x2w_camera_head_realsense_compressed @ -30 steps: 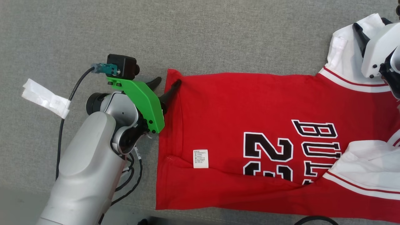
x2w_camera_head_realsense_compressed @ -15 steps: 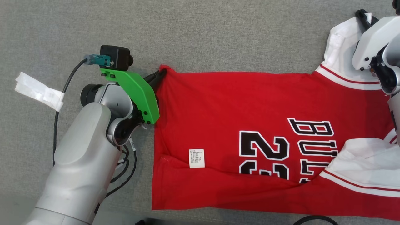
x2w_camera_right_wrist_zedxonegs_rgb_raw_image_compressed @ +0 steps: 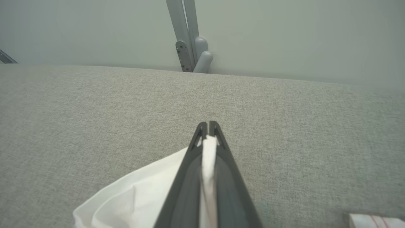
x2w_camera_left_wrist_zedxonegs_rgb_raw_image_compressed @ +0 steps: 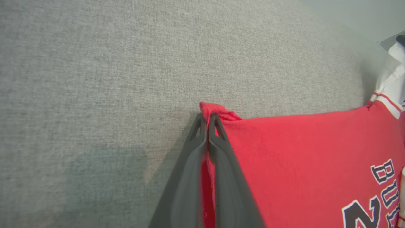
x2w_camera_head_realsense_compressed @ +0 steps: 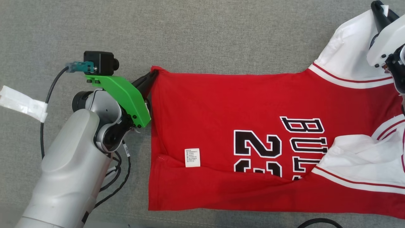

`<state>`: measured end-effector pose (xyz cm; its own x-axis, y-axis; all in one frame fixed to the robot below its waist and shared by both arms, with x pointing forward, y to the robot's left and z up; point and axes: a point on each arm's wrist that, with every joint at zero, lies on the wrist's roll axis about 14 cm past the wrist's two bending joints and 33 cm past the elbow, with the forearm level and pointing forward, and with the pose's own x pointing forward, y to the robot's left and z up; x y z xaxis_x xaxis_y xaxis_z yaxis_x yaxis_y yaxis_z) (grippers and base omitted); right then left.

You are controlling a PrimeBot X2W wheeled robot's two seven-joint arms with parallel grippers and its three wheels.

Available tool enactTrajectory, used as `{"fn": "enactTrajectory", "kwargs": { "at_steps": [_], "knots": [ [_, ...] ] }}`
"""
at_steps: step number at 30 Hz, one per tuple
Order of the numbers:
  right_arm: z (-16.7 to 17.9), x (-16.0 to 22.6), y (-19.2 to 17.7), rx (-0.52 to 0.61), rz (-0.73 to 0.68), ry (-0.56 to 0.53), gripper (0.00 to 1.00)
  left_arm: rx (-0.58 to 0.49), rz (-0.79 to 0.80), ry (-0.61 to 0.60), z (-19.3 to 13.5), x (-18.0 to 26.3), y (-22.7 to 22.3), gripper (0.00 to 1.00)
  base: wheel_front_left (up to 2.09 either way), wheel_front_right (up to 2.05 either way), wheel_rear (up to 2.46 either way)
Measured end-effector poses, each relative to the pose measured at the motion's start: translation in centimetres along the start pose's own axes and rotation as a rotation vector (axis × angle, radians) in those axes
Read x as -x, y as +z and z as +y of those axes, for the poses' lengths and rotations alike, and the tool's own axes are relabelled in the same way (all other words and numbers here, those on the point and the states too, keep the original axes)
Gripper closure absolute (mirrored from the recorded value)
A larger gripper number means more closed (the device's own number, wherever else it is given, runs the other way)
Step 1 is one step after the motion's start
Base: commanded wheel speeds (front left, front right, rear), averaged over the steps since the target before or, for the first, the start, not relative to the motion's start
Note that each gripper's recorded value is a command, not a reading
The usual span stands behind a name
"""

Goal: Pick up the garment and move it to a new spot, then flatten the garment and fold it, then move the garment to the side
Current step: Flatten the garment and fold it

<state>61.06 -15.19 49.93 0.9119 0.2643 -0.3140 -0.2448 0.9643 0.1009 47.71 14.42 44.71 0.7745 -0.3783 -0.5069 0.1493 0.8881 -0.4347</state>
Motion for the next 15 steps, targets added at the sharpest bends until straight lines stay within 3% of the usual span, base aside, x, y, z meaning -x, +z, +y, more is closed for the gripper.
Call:
{"fn": "enactTrajectory", "kwargs": {
  "at_steps": [8, 15],
  "knots": [
    [1.2, 1.7, 1.1, -0.036, -0.076, 0.052, 1.00, 0.003, -0.111, -0.017, -0.2, 1.6, 1.7, 1.00, 0.00, 0.00, 0.00],
    [3.7, 7.1, 1.7, -0.076, -0.156, 0.153, 1.00, -0.013, -0.192, -0.070, -2.3, 4.7, 1.4, 1.00, 0.00, 0.00, 0.00]
  ]
}}
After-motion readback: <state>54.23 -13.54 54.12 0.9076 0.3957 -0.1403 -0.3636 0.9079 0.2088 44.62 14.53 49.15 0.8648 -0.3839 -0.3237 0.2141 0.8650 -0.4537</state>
